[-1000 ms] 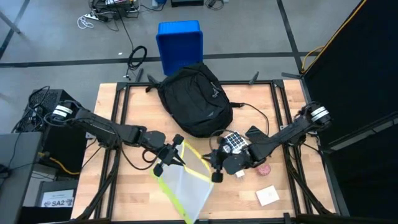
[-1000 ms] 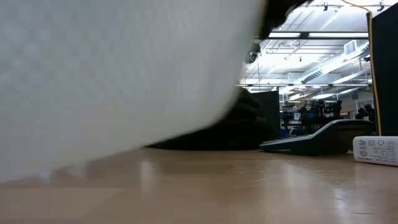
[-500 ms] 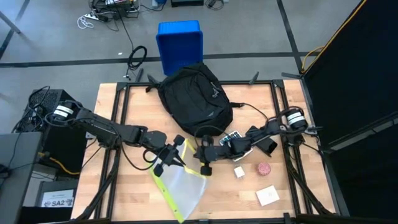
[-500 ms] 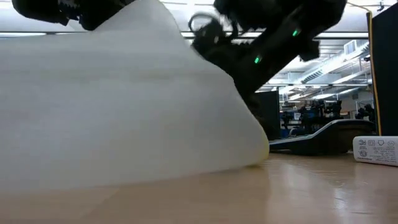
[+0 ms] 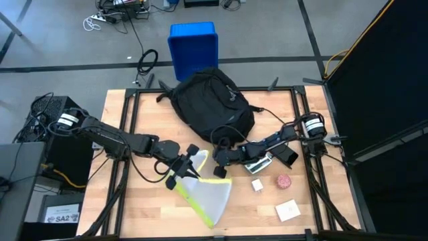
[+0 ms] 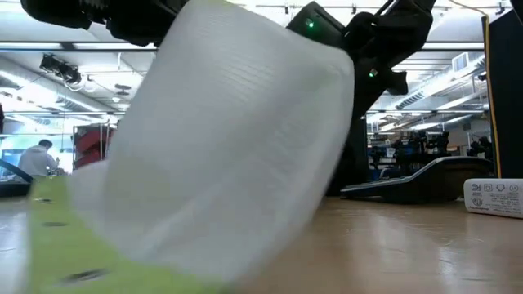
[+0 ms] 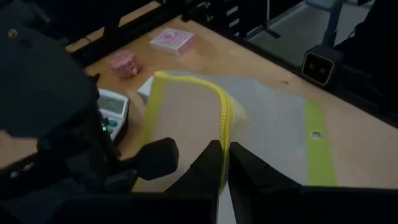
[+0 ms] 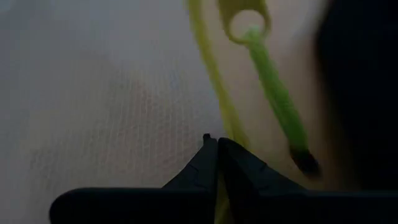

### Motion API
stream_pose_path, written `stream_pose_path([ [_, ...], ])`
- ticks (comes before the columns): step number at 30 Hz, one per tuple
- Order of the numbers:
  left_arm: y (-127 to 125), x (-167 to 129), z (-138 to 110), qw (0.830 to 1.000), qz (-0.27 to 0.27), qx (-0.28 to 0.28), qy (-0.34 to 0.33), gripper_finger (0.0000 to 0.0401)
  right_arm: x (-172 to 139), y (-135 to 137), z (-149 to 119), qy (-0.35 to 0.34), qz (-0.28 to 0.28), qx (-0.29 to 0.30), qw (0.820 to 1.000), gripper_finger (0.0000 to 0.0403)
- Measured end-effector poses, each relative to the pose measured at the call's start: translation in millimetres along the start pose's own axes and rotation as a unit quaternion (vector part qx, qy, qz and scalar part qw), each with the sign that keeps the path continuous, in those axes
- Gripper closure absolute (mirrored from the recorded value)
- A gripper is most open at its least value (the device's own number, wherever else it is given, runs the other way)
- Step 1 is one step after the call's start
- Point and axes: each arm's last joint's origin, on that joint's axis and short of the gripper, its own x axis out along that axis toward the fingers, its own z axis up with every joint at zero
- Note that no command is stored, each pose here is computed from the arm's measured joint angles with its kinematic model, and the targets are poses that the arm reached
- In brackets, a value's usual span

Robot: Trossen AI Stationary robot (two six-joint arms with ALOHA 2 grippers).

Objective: Unpack backpack
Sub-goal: Put the charger adapter into the yellow zip bag

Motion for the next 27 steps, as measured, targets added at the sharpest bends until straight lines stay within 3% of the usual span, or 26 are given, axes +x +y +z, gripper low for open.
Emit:
stream_pose_path([
  [5, -0.2, -0.3, -0.5, 1.000, 0.001, -0.010, 0.004, 0.0401, -24.0, 13.3, 6.0, -0.020, 0.016, -0.003, 1.000, 0.0402],
  [15, 3.6, -2.7, 12.4, 1.000, 0.012, 0.007, -0.015, 0.0401, -128.2, 40.4, 41.0, -0.142, 0.117, -0.059, 0.981, 0.0401],
  [21, 0.4, -9.9, 52.5, 0.993, -0.067, 0.054, -0.082, 0.0401, -161.8, 36.2, 50.6, -0.182, 0.130, -0.113, 0.968, 0.0385],
  [27, -11.9, -20.3, 83.2, 0.985, -0.132, 0.072, -0.080, 0.0401, -178.8, 30.2, 53.0, -0.194, 0.125, -0.174, 0.957, 0.0310],
])
